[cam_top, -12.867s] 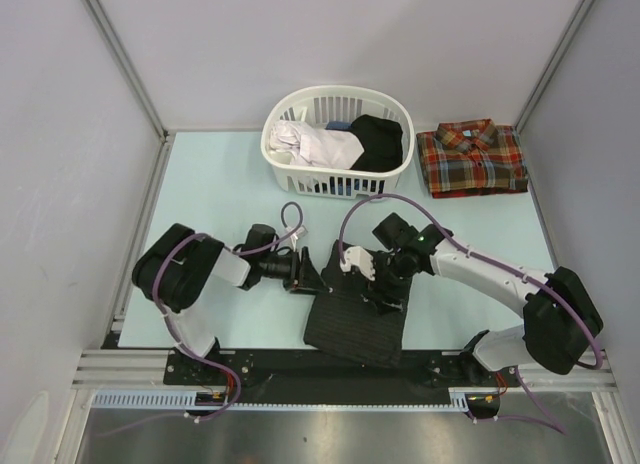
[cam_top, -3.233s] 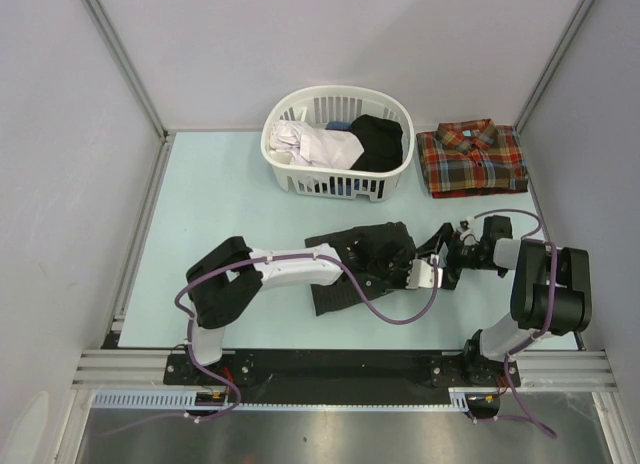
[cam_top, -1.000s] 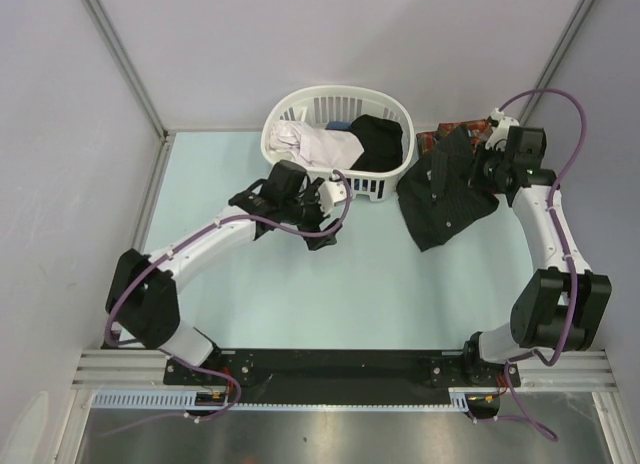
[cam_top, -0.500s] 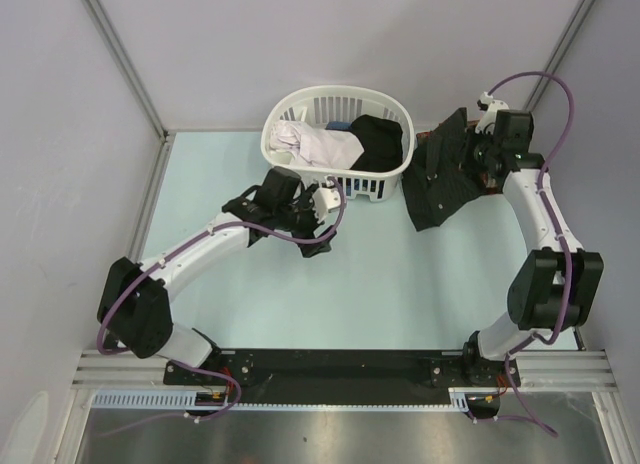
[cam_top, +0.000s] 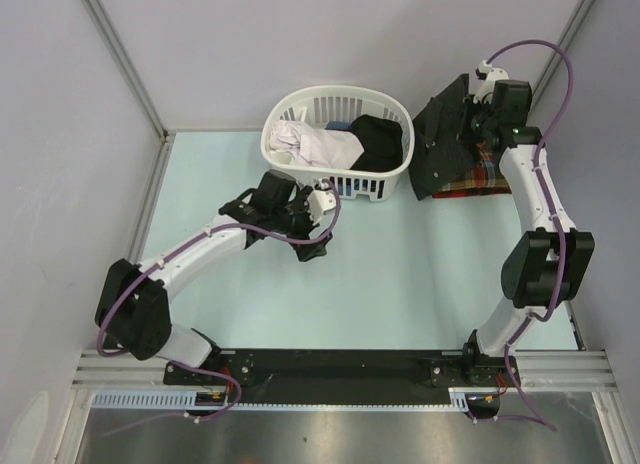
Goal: Fold and stack the long sleeve shirts
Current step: Neatly place the folded shirt to the corner
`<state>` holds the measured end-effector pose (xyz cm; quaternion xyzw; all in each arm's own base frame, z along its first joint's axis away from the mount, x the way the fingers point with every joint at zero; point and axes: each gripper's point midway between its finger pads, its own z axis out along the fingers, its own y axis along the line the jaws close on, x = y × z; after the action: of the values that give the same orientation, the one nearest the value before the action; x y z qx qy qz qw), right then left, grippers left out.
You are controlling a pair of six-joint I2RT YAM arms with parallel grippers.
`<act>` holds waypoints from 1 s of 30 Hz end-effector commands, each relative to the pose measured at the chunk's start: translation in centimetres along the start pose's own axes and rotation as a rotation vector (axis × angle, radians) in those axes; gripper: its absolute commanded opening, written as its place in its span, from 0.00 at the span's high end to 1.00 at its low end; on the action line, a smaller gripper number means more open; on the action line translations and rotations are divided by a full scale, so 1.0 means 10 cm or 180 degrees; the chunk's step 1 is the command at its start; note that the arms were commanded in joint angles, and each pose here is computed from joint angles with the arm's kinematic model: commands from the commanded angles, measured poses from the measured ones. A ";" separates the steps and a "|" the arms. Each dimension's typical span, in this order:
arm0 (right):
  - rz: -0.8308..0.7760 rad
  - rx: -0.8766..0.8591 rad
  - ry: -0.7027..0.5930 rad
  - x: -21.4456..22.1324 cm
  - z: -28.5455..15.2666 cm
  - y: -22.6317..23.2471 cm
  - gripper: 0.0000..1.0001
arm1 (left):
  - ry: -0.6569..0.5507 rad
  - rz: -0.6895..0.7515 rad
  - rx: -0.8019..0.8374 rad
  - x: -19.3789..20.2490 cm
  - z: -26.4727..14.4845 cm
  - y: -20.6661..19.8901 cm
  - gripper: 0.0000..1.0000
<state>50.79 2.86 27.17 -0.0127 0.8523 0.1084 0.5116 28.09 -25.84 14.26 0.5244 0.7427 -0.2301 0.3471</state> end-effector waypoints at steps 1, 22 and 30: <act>-0.0238 0.0019 -0.0341 -0.49 -0.14 0.00 1.00 | -0.0188 0.0042 -0.0016 -0.11 -0.10 -0.02 0.01; 0.0069 -0.0240 0.0243 -0.26 0.18 -0.76 1.00 | -0.0050 0.0020 -0.0049 0.09 -0.11 -0.04 0.01; -0.0067 -0.0524 0.0144 -0.32 0.24 -1.21 1.00 | 0.0007 -0.0030 -0.0025 0.14 -0.08 -0.05 0.00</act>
<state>55.58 -7.27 23.08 -0.0179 0.8811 0.1609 0.4443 27.27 -24.91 13.16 0.5219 0.7490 -0.2273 0.3390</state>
